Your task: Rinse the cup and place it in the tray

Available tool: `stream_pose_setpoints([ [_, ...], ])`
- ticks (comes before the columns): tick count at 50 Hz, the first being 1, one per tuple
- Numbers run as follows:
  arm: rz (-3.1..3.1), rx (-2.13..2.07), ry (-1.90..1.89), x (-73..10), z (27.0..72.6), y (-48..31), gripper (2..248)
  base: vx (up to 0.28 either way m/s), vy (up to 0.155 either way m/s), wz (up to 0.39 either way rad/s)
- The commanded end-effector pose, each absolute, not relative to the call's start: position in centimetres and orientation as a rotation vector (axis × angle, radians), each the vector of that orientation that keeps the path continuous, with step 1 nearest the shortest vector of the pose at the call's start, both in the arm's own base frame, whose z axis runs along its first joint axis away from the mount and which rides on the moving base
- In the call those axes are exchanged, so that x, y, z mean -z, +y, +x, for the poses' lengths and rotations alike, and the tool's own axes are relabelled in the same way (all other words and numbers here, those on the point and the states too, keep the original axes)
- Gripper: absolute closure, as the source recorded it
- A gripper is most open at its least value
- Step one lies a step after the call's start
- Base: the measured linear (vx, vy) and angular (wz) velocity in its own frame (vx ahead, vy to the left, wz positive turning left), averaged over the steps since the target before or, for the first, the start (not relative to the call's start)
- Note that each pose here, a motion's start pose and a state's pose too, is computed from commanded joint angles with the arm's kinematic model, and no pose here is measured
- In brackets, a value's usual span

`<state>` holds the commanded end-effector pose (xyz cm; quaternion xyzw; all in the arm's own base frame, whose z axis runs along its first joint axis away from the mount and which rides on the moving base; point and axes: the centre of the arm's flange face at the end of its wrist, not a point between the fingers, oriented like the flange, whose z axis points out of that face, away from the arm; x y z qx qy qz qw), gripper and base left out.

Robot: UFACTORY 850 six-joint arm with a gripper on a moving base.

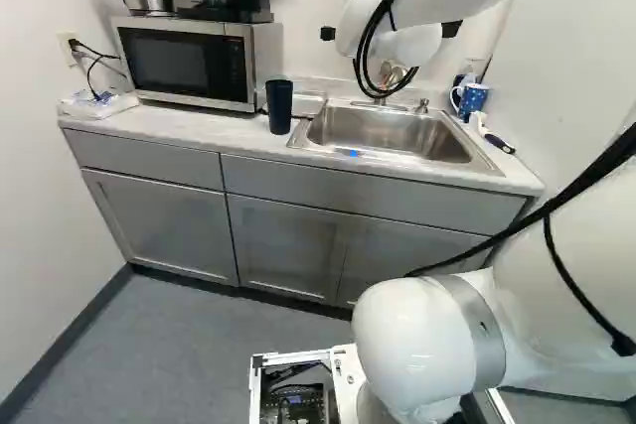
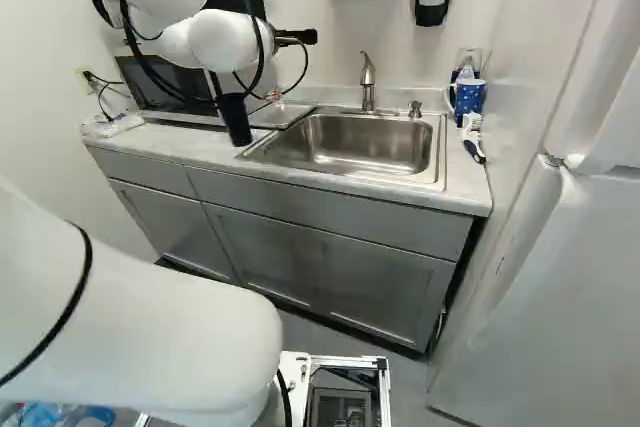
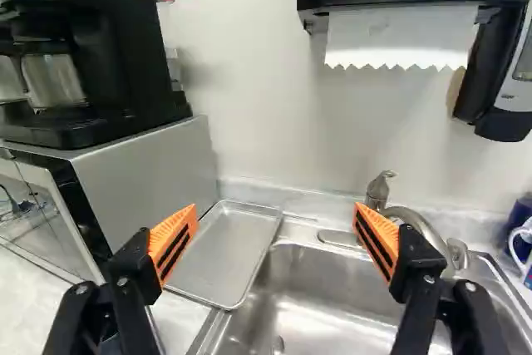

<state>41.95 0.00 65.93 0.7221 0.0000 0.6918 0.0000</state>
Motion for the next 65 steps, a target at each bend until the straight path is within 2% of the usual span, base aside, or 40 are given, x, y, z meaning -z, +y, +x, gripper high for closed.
stream_pose_setpoints([
  [28, 2.268, -2.173, 0.000, -65.9, 41.9, 0.0, 3, 0.031, -0.102, 0.041],
  [48, 2.269, -2.173, 0.000, -65.9, 42.1, 0.0, 3, 0.007, 0.005, -0.001],
  [65, 2.278, -2.145, -0.021, -66.1, 44.3, -0.8, 3, 0.000, 0.000, 0.000],
])
